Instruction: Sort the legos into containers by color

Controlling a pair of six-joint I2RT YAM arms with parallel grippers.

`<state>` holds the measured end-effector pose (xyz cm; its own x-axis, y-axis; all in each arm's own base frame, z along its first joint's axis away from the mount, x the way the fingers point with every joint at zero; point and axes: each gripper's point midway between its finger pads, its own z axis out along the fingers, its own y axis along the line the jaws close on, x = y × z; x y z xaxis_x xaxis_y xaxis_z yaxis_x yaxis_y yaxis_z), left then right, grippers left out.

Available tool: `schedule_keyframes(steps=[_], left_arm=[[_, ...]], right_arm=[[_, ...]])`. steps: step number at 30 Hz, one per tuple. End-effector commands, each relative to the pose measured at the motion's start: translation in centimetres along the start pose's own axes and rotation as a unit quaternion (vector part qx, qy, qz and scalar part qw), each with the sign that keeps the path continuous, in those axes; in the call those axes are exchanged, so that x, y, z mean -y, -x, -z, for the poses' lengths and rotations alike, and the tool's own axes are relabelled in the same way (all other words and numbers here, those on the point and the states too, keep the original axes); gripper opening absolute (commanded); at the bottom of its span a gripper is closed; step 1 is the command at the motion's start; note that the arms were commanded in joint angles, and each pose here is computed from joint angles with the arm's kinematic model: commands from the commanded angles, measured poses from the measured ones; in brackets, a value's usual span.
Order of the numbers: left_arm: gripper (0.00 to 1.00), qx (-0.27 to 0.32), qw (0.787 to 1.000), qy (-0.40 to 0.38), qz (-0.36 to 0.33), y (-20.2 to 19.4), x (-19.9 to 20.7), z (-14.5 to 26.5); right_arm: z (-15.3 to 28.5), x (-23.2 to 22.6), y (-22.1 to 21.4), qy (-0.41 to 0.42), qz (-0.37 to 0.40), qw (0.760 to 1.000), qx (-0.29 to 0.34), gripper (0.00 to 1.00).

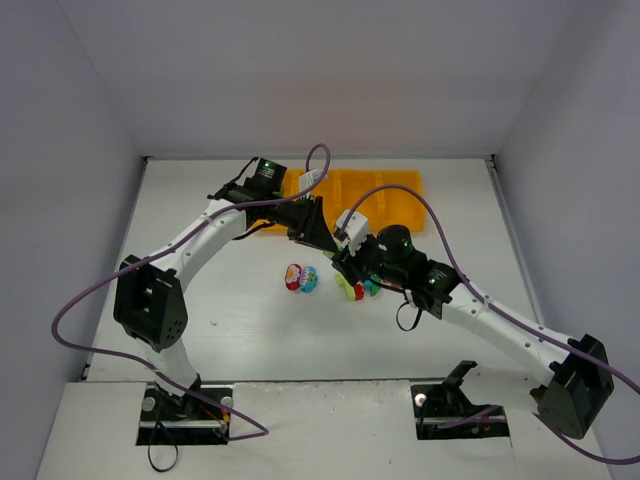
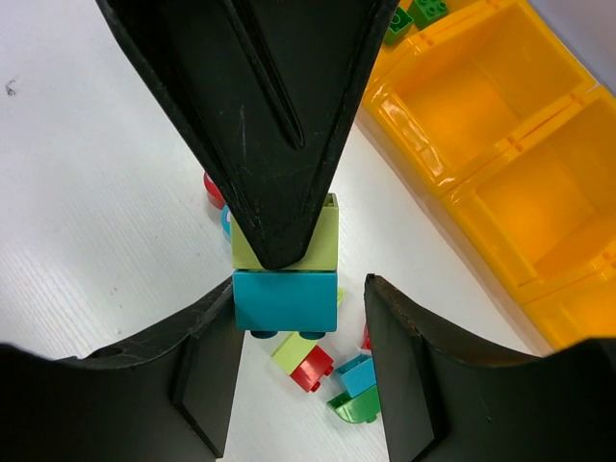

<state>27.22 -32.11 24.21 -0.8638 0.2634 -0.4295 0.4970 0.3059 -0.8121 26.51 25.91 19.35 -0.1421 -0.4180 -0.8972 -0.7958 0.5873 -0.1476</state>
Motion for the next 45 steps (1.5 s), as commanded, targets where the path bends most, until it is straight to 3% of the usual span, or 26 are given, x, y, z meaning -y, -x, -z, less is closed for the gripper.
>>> schedule_keyframes(steps=[1, 20, 27, 33, 36, 45], left_arm=[[0.0, 0.028, 0.998, -0.016, -0.057, 1.6, 2.9, 1.6], [0.0, 0.022, 0.998, -0.016, -0.048, 1.2, 2.3, 1.3], [0.0, 0.019, 0.999, -0.015, -0.046, 1.1, 2.2, 1.2], [0.0, 0.017, 0.999, -0.017, -0.043, 1.1, 2.1, 1.3], [0.0, 0.018, 0.999, -0.015, -0.039, 1.1, 1.9, 1.5], [0.0, 0.034, 0.999, -0.003, -0.033, 1.8, 1.1, 2.9]], right_arm=[[-0.1, 1.2, 2.1, -0.024, 0.008, 0.999, 0.036, 0.48], [-0.4, 1.6, 3.0, -0.031, 0.007, 0.998, 0.045, 0.47], [-0.4, 1.7, 3.1, -0.033, 0.01, 0.998, 0.046, 0.34], [-0.2, 1.9, 2.6, -0.039, 0.013, 0.998, 0.043, 0.07], [-0.1, 1.9, 2.0, -0.041, 0.014, 0.998, 0.038, 0.0], [0.5, 1.9, 0.5, -0.049, 0.013, 0.998, 0.028, 0.0]])
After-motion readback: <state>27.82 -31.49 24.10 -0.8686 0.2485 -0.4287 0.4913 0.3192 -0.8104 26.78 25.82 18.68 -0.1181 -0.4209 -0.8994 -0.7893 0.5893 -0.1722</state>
